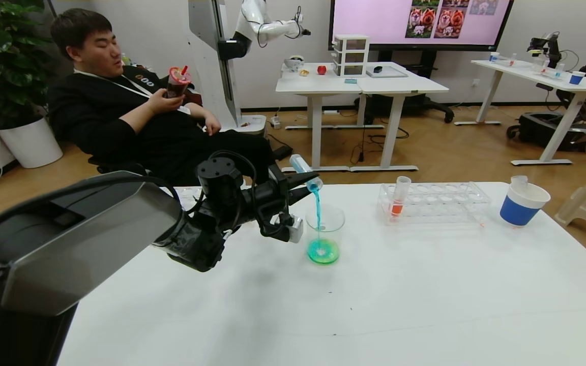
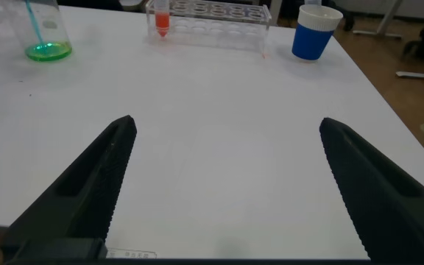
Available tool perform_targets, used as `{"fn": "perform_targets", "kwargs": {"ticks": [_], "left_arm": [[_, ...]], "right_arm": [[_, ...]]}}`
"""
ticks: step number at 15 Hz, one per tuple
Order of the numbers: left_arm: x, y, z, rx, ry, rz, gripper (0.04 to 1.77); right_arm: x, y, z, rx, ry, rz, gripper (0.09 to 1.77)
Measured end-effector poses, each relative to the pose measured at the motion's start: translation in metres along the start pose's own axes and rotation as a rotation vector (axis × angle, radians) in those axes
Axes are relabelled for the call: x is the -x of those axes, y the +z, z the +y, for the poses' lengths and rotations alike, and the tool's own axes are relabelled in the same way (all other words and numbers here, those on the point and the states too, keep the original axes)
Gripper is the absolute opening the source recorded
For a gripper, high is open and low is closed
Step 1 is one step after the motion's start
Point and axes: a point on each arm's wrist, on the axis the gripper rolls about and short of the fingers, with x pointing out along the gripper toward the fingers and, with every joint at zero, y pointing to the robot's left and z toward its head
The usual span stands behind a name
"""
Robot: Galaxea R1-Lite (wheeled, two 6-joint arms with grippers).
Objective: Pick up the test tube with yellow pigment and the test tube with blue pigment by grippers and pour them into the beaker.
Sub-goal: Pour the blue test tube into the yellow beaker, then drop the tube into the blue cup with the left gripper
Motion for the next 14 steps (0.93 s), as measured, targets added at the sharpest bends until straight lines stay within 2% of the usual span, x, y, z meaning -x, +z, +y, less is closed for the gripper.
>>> {"fn": "perform_targets", "kwargs": {"ticks": [6,9,12,14], "left_arm": [[-0.003,0.007,-0.002,-0.079,-0.006,-0.017,0.5],[-0.004,0.011,-0.003,-0.073,-0.013,-0.027,0.5],[-0.005,0.014,0.0,-0.017,-0.007,-0.031,0.5],[-0.008,0.019,0.006,0.103,0.004,-0.04,0.5]], "right_arm": [[0.0,0.0,0.0,0.0,0.0,0.0,1.74],[0.0,0.0,0.0,0.0,0.0,0.0,1.74],[0.0,0.0,0.0,0.0,0.0,0.0,1.74],[0.0,0.0,0.0,0.0,0.0,0.0,1.74]]}}
